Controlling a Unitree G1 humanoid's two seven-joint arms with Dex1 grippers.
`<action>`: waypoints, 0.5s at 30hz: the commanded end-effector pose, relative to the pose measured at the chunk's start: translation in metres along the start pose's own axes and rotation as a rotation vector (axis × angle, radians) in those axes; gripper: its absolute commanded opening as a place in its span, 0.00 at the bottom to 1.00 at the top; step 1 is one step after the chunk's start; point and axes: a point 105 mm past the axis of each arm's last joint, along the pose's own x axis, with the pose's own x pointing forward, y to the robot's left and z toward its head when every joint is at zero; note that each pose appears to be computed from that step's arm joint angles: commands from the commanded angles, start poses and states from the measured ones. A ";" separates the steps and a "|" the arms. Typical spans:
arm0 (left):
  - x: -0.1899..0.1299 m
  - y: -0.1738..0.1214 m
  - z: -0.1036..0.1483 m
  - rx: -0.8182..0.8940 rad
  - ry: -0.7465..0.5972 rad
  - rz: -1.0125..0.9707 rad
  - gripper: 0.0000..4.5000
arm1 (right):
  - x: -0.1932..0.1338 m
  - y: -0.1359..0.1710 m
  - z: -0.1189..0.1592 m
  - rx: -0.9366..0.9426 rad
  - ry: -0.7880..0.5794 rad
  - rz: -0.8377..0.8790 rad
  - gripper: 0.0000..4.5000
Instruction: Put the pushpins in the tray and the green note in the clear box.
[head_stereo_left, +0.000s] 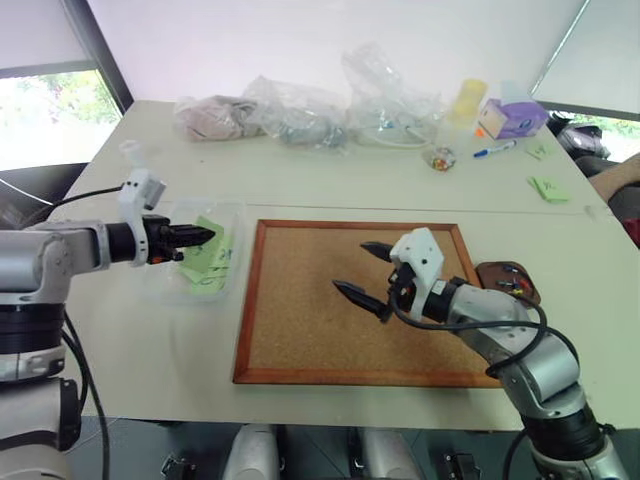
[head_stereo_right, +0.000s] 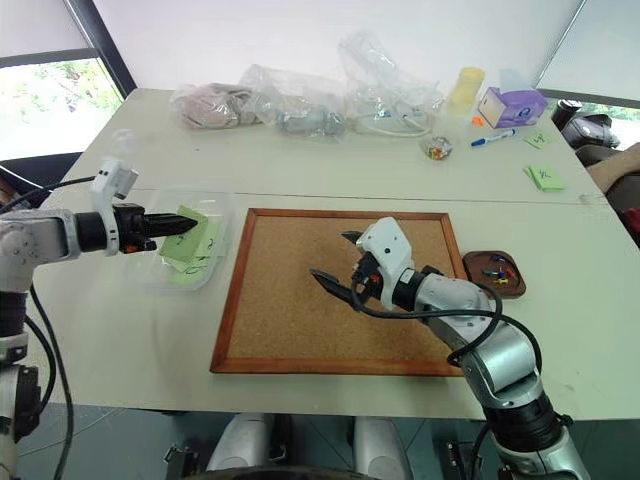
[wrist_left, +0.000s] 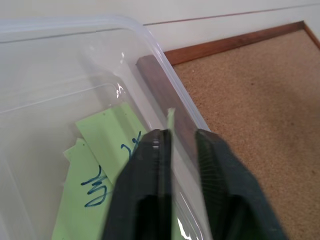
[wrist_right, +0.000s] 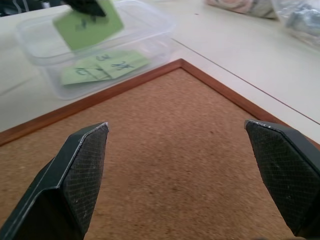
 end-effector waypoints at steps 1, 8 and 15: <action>-0.004 0.007 0.010 0.047 -0.029 0.058 0.66 | -0.002 -0.005 0.009 -0.033 -0.042 -0.033 1.00; -0.009 0.010 0.040 0.223 -0.111 0.097 0.99 | -0.014 -0.017 0.006 -0.020 -0.048 -0.106 1.00; 0.001 -0.072 0.073 0.465 -0.265 -0.248 0.99 | -0.054 -0.045 0.013 0.061 -0.104 -0.276 1.00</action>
